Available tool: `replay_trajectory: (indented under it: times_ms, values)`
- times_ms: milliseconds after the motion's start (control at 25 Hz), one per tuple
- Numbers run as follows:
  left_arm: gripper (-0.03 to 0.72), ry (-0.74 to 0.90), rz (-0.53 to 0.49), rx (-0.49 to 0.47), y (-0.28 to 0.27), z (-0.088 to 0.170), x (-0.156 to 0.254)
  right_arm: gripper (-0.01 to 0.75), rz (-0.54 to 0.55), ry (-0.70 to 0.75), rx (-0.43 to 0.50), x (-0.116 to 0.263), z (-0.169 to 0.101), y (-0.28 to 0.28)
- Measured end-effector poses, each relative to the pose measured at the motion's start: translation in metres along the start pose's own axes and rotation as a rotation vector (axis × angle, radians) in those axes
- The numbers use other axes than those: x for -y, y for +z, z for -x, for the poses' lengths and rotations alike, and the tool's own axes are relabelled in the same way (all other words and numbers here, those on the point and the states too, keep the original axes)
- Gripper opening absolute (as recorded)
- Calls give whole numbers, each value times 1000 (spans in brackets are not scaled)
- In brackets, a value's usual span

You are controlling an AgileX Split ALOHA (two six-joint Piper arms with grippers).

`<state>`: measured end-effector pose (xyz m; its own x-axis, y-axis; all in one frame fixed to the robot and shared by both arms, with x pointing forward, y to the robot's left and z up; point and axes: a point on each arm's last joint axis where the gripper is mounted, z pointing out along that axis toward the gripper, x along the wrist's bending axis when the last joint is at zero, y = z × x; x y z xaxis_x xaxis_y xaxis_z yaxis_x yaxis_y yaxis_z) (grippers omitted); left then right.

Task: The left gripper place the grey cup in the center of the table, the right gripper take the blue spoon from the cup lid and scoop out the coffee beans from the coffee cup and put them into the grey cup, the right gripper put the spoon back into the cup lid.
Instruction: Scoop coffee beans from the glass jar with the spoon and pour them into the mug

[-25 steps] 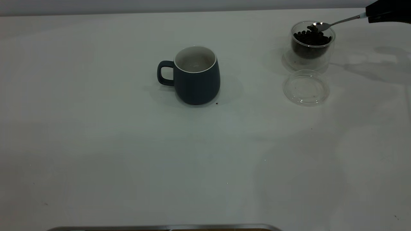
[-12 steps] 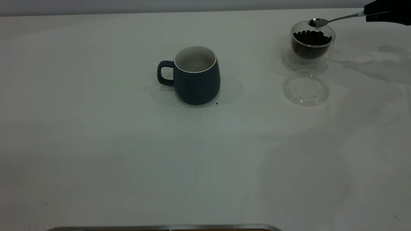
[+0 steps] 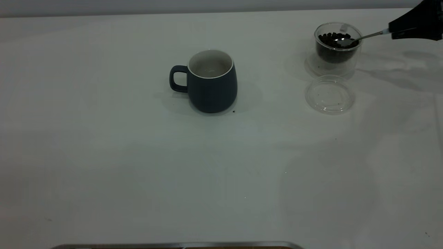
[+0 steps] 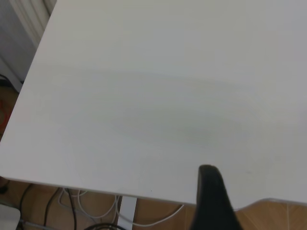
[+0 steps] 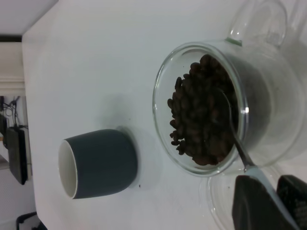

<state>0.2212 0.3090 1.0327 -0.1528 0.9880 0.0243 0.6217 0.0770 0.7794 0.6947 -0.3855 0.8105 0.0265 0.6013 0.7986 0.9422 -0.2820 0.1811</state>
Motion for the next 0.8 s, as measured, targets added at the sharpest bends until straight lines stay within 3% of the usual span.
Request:
replay_trajectory:
  times_ms: [400, 800]
  values:
    - [555, 0, 0, 0, 0, 0, 0, 99, -17, 2, -25, 1, -6, 6]
    - [555, 0, 0, 0, 0, 0, 0, 99, 35, 71, -66, -2, 4, -14]
